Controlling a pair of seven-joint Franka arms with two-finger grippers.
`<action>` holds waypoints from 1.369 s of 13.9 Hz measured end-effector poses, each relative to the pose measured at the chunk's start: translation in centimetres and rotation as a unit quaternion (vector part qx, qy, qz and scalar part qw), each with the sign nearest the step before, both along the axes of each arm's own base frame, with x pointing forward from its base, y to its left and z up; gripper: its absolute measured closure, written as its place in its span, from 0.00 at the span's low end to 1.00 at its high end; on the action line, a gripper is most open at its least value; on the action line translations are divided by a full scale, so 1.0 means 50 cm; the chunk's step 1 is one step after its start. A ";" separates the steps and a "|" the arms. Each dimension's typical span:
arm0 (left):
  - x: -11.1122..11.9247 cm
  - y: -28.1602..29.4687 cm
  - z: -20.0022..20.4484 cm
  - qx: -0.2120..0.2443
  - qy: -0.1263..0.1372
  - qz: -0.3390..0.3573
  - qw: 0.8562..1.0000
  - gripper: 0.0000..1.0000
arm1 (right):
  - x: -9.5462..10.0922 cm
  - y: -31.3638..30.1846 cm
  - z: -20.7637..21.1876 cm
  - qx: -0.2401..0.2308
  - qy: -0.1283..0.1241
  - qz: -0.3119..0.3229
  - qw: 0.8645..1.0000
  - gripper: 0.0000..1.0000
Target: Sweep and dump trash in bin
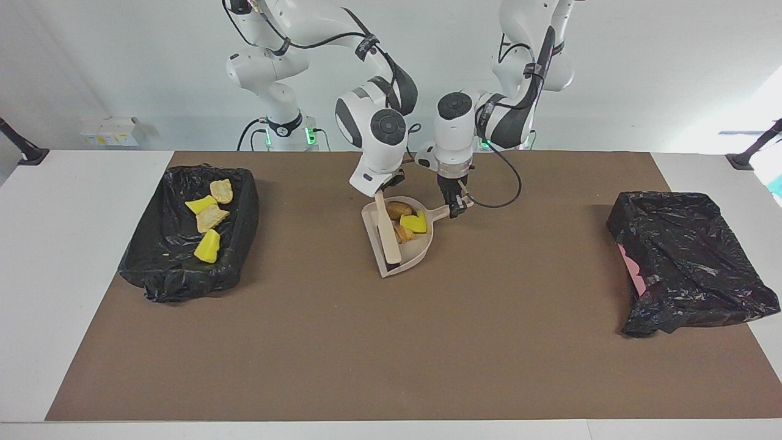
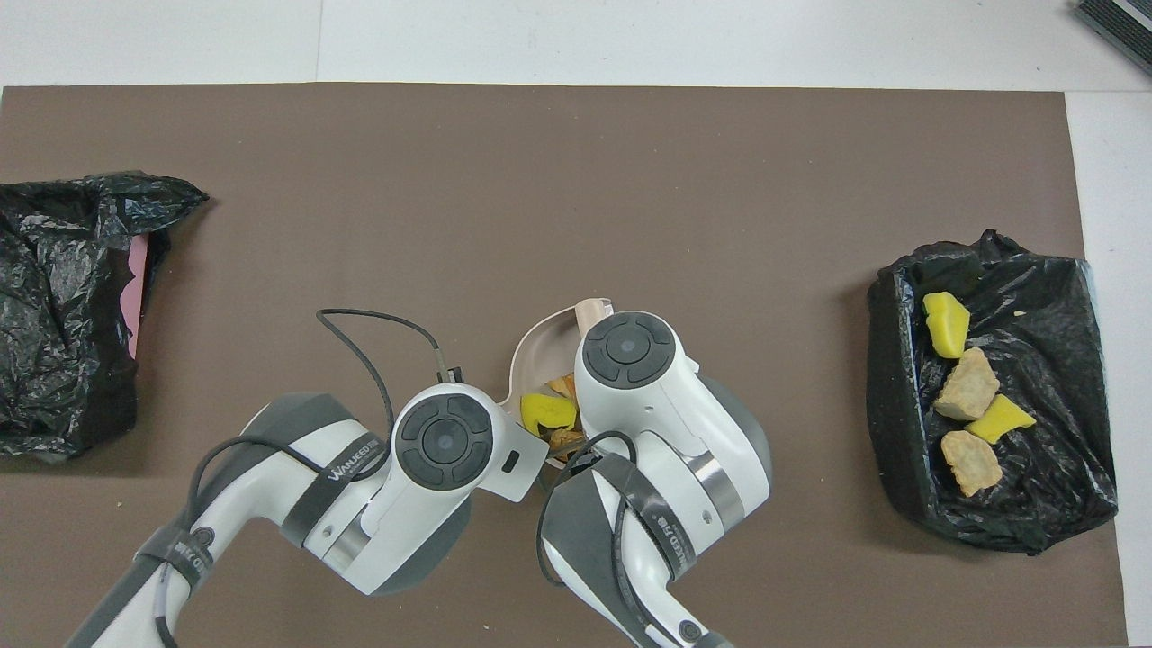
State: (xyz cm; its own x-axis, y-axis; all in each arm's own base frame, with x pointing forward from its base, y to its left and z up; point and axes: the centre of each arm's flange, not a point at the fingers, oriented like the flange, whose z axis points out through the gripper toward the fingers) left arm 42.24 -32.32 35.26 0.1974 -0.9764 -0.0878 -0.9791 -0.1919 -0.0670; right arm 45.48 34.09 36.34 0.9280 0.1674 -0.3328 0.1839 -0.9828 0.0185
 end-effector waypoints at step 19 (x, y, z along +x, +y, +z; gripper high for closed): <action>0.317 0.433 0.263 -0.056 0.007 -0.018 0.998 0.67 | -0.241 0.070 0.142 0.024 0.006 -0.070 0.997 0.74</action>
